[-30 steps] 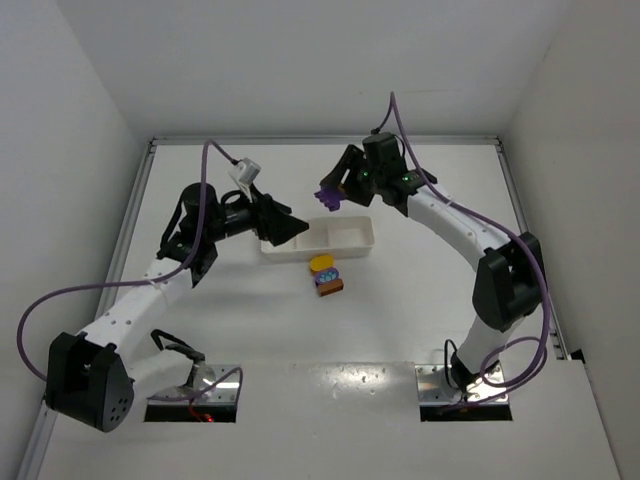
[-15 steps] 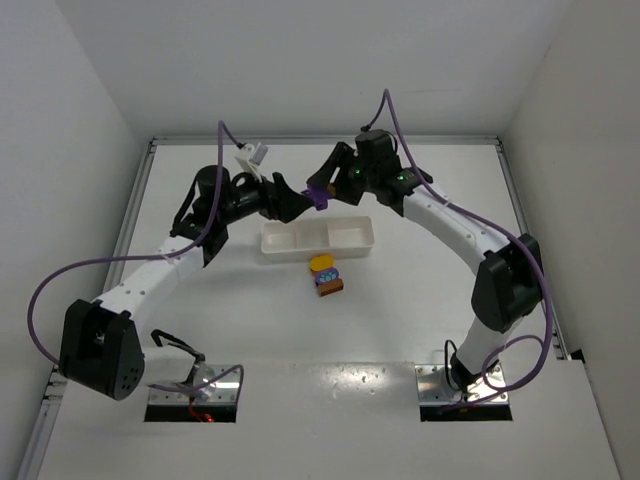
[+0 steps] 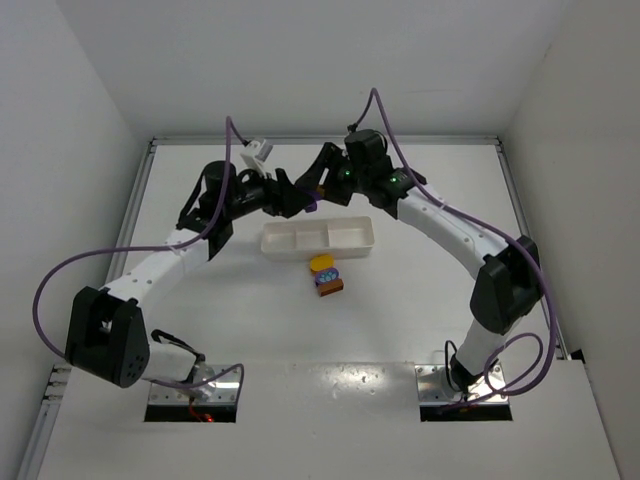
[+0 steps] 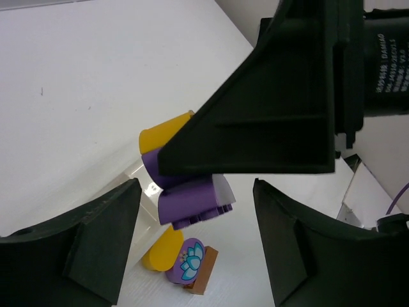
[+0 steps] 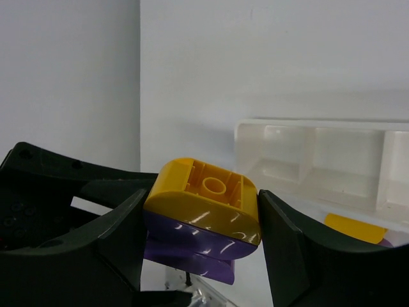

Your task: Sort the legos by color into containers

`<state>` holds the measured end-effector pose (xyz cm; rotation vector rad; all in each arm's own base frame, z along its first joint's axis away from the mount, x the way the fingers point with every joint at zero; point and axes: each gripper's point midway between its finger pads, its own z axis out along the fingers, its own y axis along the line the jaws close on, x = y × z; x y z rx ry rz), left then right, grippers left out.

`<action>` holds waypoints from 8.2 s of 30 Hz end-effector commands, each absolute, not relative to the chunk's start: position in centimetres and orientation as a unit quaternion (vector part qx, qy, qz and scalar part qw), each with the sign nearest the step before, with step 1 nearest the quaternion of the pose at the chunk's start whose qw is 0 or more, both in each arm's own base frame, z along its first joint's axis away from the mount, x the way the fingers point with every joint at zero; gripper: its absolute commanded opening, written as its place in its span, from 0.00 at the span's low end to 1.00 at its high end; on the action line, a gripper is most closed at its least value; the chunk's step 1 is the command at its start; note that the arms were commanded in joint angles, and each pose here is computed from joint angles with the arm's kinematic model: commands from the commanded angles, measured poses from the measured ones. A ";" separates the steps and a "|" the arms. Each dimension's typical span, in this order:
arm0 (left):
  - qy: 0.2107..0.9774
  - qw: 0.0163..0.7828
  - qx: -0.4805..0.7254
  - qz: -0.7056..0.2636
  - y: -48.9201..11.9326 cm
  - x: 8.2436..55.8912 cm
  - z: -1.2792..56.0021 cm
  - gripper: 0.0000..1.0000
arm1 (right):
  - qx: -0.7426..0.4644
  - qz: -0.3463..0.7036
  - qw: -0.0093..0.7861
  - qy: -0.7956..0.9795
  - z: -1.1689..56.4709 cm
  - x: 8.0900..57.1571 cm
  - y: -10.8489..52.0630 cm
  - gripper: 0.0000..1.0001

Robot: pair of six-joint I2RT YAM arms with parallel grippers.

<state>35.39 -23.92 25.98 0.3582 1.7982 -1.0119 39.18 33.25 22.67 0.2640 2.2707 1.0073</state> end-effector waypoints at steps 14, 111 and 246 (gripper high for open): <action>0.735 0.493 0.146 -0.443 -24.7 34.8 26.7 0.08 | 0.087 0.373 0.374 0.845 26.1 40.0 33.5 0.00; 0.746 0.473 0.141 -0.448 -27.2 34.9 23.2 0.75 | 0.179 0.430 0.260 0.846 21.2 40.5 31.9 0.00; 0.660 0.254 0.346 -0.616 -26.3 24.6 23.4 0.16 | -0.461 0.587 0.283 0.603 23.8 24.4 32.0 0.31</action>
